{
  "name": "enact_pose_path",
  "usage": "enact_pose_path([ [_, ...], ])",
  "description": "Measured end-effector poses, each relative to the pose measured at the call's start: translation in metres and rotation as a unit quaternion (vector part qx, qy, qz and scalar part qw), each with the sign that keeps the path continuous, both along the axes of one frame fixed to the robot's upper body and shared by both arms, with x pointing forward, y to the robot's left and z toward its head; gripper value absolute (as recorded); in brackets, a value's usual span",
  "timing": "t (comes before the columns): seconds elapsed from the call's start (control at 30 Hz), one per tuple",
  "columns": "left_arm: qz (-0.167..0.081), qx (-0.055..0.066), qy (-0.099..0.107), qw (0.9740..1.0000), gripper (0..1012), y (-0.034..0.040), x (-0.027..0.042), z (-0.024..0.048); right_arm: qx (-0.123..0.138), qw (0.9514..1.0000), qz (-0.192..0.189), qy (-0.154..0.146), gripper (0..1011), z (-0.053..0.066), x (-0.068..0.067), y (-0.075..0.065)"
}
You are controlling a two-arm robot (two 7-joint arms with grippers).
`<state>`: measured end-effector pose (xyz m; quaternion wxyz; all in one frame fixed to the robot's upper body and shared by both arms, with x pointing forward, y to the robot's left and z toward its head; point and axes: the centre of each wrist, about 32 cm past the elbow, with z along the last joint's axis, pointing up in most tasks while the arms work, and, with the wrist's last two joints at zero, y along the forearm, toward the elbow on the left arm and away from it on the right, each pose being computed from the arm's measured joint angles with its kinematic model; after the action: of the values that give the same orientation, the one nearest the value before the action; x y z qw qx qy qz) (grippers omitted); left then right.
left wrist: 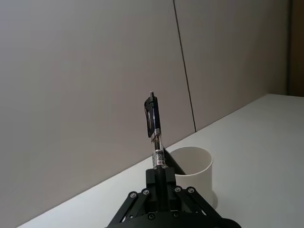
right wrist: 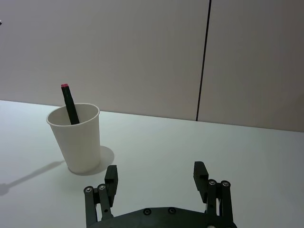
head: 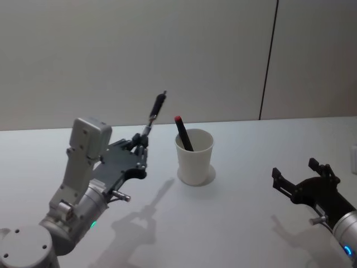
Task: Place the pen into the pen holder.
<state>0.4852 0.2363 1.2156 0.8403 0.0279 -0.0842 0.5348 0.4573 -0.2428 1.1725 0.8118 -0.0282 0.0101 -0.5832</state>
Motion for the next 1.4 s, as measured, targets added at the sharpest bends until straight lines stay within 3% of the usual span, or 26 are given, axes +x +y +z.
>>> enact_pose_path([
  [0.43, -0.062, 0.036, -0.039, 0.9966, 126, -0.0159, 0.0044, -0.0001, 0.0, 1.0, 0.0, 0.0, 1002, 0.0, 0.0, 0.0],
  [0.77, -0.093, 0.057, -0.049, 0.9928, 126, -0.0306, 0.0096, -0.0018, 0.0, 1.0, 0.0, 0.0, 1002, 0.0, 0.0, 0.0],
  [1.4, -0.131, 0.063, -0.054, 0.9879, 126, -0.0564, 0.021, -0.005, 0.0, 1.0, 0.0, 0.0, 1002, 0.0, 0.0, 0.0],
])
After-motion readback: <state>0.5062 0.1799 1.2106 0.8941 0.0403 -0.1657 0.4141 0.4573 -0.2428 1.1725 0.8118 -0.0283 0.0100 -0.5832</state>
